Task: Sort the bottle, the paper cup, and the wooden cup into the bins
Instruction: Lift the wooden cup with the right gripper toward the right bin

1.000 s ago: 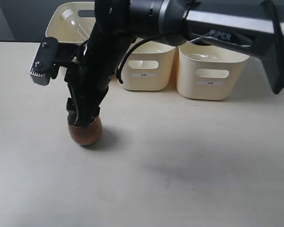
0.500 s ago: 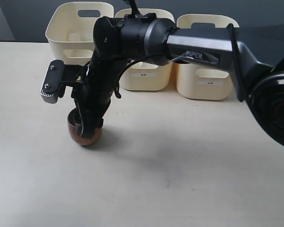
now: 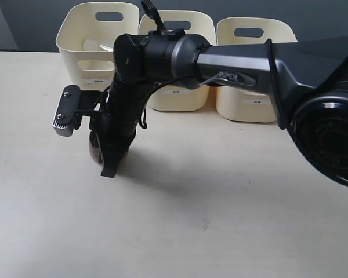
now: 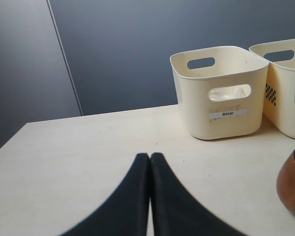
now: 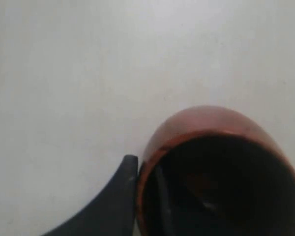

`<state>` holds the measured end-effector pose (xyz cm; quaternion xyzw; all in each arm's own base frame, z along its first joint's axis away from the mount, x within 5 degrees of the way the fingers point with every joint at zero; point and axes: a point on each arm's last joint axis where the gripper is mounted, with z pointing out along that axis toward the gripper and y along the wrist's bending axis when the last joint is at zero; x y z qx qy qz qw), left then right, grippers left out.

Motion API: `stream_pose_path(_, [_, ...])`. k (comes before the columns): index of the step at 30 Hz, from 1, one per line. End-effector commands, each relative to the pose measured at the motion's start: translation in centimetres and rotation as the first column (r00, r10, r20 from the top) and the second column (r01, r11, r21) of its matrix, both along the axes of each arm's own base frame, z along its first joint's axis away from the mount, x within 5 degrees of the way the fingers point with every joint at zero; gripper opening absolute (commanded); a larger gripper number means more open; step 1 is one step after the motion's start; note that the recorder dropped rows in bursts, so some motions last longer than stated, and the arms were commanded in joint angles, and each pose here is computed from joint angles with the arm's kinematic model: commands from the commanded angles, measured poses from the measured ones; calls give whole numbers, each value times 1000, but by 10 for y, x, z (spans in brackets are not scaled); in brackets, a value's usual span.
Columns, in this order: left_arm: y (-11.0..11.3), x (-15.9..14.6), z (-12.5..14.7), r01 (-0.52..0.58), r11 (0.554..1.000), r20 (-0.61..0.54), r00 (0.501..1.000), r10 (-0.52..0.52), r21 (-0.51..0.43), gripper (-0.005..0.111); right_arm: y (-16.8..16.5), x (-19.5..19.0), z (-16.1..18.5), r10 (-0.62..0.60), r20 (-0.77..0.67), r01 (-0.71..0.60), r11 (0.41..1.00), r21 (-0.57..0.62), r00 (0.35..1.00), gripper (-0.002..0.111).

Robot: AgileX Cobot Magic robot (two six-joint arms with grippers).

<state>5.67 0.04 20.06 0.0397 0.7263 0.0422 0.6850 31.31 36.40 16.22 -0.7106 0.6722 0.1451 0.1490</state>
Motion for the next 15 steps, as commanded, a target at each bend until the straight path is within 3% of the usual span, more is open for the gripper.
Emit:
stream_pose_path(1, [0, 0, 0, -1, 1000, 10, 1000, 1, -2, 0, 1, -2, 1, 34, 9, -34, 999, -3, 999, -1])
stream_pose_path(5, [0, 0, 0, -1, 1000, 10, 1000, 1, -2, 0, -5, -2, 24, 54, 78, -52, 998, -22, 996, -1])
stream_pose_path(9, [0, 0, 0, -1, 1000, 10, 1000, 1, -2, 0, -25, -5, 80, 15, 205, -2, 998, -61, 979, -1])
stream_pose_path(15, [0, 0, 0, -1, 1000, 10, 1000, 1, -2, 0, -78, -15, 188, -196, 365, 179, 981, 80, 910, -1])
